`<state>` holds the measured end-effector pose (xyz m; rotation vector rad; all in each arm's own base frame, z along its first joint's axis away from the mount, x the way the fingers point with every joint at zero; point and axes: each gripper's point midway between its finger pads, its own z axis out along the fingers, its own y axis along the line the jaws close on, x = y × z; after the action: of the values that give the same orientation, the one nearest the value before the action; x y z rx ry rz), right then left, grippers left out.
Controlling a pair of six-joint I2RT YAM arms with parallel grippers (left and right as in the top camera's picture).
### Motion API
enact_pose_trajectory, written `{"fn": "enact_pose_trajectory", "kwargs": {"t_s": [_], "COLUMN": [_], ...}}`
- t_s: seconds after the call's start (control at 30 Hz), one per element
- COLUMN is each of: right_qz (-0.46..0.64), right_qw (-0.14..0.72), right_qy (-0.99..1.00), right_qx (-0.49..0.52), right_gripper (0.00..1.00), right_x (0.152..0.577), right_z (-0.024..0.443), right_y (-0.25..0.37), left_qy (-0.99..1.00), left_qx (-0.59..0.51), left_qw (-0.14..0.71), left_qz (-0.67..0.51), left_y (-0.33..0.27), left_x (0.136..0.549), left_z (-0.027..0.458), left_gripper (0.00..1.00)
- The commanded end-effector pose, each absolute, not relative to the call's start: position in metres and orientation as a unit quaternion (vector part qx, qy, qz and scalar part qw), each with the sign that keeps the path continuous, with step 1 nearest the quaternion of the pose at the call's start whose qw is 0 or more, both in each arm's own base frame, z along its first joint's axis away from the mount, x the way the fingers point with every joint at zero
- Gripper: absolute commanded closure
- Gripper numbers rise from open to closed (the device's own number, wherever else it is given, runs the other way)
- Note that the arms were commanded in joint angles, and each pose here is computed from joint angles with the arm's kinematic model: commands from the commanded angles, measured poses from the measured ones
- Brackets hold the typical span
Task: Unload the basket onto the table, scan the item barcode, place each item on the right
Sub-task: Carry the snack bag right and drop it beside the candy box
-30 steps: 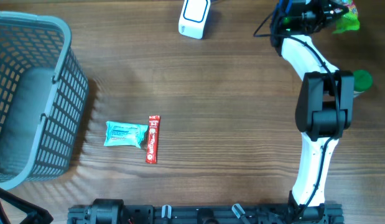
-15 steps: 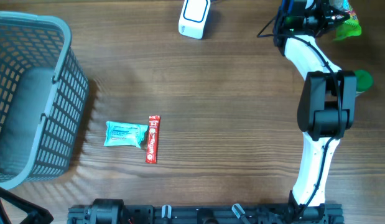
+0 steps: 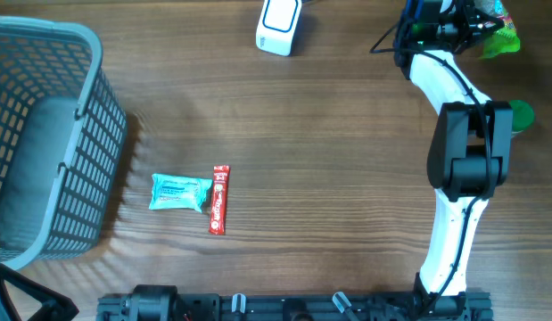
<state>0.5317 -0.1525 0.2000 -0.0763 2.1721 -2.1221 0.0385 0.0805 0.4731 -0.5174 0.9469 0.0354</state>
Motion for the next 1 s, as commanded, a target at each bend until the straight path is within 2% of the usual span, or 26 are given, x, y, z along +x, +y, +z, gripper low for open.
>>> {"fn": "enact_pose_trajectory", "kwargs": {"t_s": [0.0,0.33,0.4,0.47,0.6,0.63,0.67,0.73,0.8,0.83,0.97], "right_qz": [-0.699,-0.7,-0.7,-0.699,-0.698,-0.697,-0.697,-0.697,-0.697,-0.698,-0.701], "right_qw": [0.064,0.041,0.036,0.03,0.009,0.007,0.008,0.006,0.004,0.005,0.038], "right_qy": [0.712,0.712,0.712,0.713,0.716,0.716,0.716,0.715,0.715,0.714,0.71], "right_qx": [0.01,0.046,0.045,0.042,0.037,0.038,0.044,0.051,0.051,0.051,0.061], "right_gripper": [0.96,0.95,0.94,0.89,0.75,0.68,0.55,0.21,0.07,0.01,0.0], "right_x": [0.526,0.515,0.514,0.513,0.507,0.505,0.503,0.501,0.501,0.502,0.516], "right_z": [0.201,0.175,0.166,0.153,0.131,0.127,0.125,0.123,0.124,0.127,0.147], "right_y": [-0.157,-0.2,-0.203,-0.205,-0.214,-0.216,-0.22,-0.226,-0.227,-0.228,-0.214], "left_qy": [0.447,0.463,0.464,0.464,0.464,0.464,0.464,0.464,0.464,0.464,0.464], "left_qx": [-0.253,-0.252,-0.252,-0.252,-0.252,-0.252,-0.252,-0.252,-0.252,-0.252,-0.252], "left_qw": [0.858,0.849,0.849,0.849,0.849,0.849,0.849,0.849,0.849,0.849,0.849], "left_qz": [0.019,0.024,0.025,0.025,0.025,0.025,0.025,0.025,0.025,0.025,0.025], "left_y": [0.082,0.082,0.082,0.082,0.082,0.082,0.082,0.082,0.082,0.082,0.082], "left_x": [0.037,0.041,0.041,0.041,0.041,0.041,0.041,0.041,0.041,0.041,0.041], "left_z": [0.472,0.465,0.465,0.465,0.465,0.465,0.465,0.465,0.465,0.465,0.465], "left_gripper": [0.0,0.0,0.0,0.0,0.0,0.0,0.0,0.0,0.0,0.0,0.0]}}
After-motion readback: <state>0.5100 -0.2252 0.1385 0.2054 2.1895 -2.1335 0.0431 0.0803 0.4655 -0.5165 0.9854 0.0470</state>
